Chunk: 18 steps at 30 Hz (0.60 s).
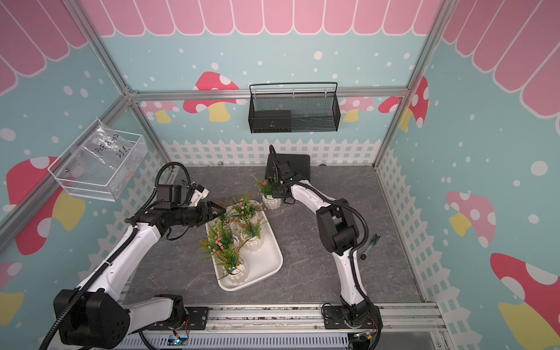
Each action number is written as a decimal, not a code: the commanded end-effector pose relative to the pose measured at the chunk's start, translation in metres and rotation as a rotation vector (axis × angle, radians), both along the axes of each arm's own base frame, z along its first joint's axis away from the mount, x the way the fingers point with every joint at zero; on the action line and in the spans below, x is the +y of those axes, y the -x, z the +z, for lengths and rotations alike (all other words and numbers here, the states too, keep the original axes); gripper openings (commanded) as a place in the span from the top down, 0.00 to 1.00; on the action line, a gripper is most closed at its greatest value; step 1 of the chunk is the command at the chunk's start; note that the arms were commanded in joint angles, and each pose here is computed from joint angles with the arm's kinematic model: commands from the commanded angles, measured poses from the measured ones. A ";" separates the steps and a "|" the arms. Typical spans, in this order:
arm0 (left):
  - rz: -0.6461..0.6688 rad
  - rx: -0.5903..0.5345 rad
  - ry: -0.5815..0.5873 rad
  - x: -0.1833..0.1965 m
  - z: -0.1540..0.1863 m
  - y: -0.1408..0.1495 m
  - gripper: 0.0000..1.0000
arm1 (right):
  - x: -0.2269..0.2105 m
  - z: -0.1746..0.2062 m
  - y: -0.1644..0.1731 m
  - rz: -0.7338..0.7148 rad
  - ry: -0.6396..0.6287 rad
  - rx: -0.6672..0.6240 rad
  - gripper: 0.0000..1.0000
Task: Put the potted gypsophila into the storage box
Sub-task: Move the baby's breath potted plant to the center of the board.
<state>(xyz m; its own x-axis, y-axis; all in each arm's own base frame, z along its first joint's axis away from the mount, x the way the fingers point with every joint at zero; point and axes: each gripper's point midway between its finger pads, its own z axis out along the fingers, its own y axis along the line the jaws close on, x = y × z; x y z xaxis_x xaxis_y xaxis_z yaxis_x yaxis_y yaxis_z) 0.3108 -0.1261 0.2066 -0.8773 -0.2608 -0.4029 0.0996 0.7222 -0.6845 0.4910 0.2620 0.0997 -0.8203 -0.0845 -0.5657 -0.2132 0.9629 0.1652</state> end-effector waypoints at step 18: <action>-0.195 -0.158 0.016 -0.059 0.032 0.029 0.30 | -0.072 0.006 0.100 -0.004 0.020 0.034 0.87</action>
<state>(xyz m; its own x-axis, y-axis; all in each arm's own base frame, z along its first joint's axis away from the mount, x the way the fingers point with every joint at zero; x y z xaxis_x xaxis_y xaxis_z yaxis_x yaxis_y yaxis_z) 0.2804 -0.1860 0.2332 -0.8620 -0.0949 -0.4979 0.3184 0.6628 -0.6777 0.3905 0.1911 0.0959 -0.8592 -0.0975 -0.5022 -0.1929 0.9710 0.1416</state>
